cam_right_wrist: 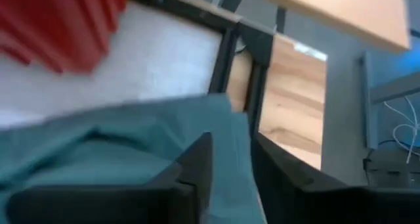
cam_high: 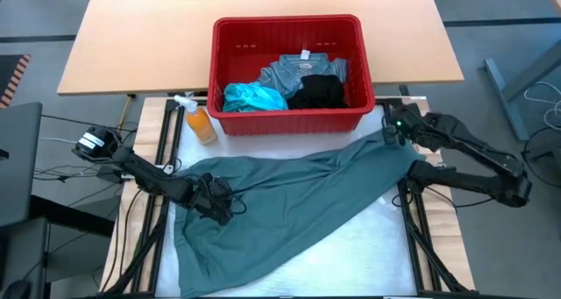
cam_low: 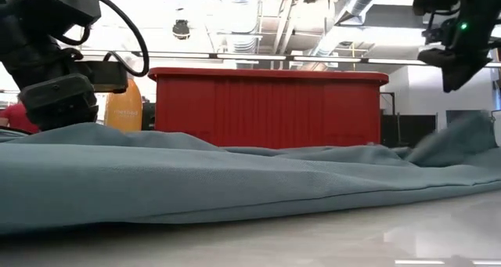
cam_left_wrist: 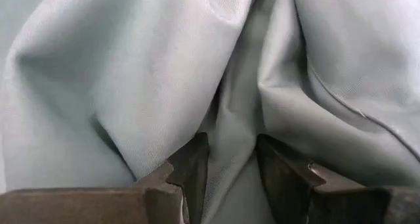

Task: Fold Laundry from Bin
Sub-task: Fold the gray pants

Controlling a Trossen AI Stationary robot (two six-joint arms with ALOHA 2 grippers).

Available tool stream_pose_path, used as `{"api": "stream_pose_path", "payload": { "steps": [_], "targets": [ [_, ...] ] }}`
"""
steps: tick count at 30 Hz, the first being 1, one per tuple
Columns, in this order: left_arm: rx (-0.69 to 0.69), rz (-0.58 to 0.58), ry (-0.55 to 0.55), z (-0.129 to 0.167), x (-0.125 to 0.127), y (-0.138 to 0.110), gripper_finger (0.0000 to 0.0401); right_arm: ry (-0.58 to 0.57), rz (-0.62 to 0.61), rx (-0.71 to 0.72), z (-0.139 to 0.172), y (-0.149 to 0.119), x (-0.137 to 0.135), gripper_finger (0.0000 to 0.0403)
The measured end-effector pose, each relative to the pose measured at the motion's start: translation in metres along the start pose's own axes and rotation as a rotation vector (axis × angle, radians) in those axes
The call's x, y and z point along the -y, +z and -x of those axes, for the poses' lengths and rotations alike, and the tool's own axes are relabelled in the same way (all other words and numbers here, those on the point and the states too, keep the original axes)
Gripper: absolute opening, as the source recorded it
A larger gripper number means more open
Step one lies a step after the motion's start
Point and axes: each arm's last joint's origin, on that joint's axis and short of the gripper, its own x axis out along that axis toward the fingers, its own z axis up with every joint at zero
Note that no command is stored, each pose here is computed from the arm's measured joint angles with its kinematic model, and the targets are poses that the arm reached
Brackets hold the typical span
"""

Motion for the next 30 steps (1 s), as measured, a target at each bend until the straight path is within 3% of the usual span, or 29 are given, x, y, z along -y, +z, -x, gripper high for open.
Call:
{"api": "stream_pose_path", "payload": {
  "steps": [7,15,22,30],
  "targets": [
    [-0.001,0.02,-0.003,0.0,0.0,0.0,0.0125,0.049,0.0,-0.008,-0.002,0.004,-0.006,0.0201],
    [0.011,0.009,0.004,0.0,0.0,0.0,0.0125,0.073,-0.008,-0.057,-0.026,0.007,-0.023,0.0198],
    [0.012,-0.008,0.001,0.001,0.001,-0.001,0.0125,0.236,0.239,-0.201,-0.052,0.007,-0.066,0.0185],
    [0.019,-0.02,0.006,0.001,0.001,-0.001,0.0125,0.161,0.36,-0.358,-0.081,0.002,-0.093,0.0187]
  ]
}}
